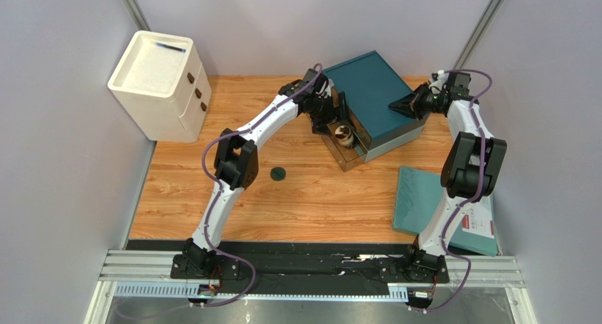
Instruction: Organize the makeup
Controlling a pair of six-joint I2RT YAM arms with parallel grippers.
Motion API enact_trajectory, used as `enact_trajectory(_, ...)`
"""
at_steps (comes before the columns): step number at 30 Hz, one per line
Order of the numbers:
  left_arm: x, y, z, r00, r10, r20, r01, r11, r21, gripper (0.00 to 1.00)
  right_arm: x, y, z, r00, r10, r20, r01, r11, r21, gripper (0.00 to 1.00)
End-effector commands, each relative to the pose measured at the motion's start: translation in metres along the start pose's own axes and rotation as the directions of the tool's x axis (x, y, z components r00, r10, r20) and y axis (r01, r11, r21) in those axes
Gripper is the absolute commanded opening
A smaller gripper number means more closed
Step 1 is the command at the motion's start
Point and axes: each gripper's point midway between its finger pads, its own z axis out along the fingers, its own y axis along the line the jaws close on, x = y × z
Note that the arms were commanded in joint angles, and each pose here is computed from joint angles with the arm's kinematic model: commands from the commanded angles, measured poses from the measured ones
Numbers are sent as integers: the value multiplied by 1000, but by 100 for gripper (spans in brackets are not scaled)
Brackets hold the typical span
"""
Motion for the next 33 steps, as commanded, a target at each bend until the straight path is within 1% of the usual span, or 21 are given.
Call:
enact_trajectory(1,-17,-24,-27,995,59,76,-62,997,38,99,52,-101,21,976,191,-101,-150,937,316,4)
enact_trajectory(3,-20,-16,-33,994,63,87,-64,998,11,99,51,-101,20,978,185,-99,-145,937,319,4)
enact_trajectory(4,-22,-19,-43,992,79,102,-81,997,14,97,52,-102,20,977,186,-101,-145,936,320,4)
enact_trajectory(6,-18,-7,-48,992,78,99,-76,997,-20,96,52,-102,20,977,186,-102,-145,936,321,4)
enact_trajectory(7,-20,-9,-60,989,87,117,-85,996,-23,95,52,-102,20,977,187,-101,-146,936,321,4)
enact_trajectory(8,-20,-4,-65,987,108,123,-103,994,-45,94,53,-102,20,977,187,-102,-146,936,321,4)
enact_trajectory(9,-12,8,-66,990,107,97,-99,992,-80,94,53,-102,20,977,187,-102,-146,936,321,4)
enact_trajectory(10,-11,10,-78,986,124,108,-113,988,-102,94,53,-103,20,977,187,-103,-145,936,322,4)
enact_trajectory(11,-10,19,-83,981,160,110,-142,978,-153,94,53,-104,20,977,187,-102,-145,935,323,4)
enact_trajectory(12,3,34,-87,986,154,66,-137,969,-208,94,53,-104,20,977,187,-103,-145,935,323,4)
enact_trajectory(14,10,51,-100,981,191,43,-170,940,-296,95,54,-106,21,976,193,-105,-150,934,326,4)
enact_trajectory(15,26,68,-103,985,173,-11,-166,924,-345,95,54,-106,21,976,193,-106,-149,933,326,4)
enact_trajectory(16,31,74,-110,984,178,-21,-173,912,-373,95,54,-107,22,975,194,-107,-150,933,327,4)
enact_trajectory(17,35,88,-114,982,186,-35,-183,886,-427,96,54,-107,22,976,192,-106,-148,933,328,4)
enact_trajectory(18,50,103,-118,983,164,-77,-181,866,-465,96,55,-108,22,975,195,-108,-150,932,329,4)
enact_trajectory(20,67,129,-120,982,140,-128,-187,828,-529,96,55,-110,23,974,197,-110,-151,931,331,4)
enact_trajectory(22,76,141,-120,980,127,-151,-190,812,-552,96,55,-111,24,974,200,-111,-154,931,331,4)
enact_trajectory(23,86,153,-118,979,105,-173,-187,797,-574,95,55,-111,24,973,201,-111,-154,930,333,4)
enact_trajectory(27,97,177,-113,979,53,-199,-169,756,-633,90,55,-111,24,973,202,-109,-155,929,335,4)
enact_trajectory(31,100,189,-110,984,25,-178,-140,730,-669,86,56,-112,24,972,205,-112,-157,928,337,4)
enact_trajectory(33,99,194,-108,985,22,-171,-135,716,-685,86,56,-112,24,972,206,-111,-158,928,336,4)
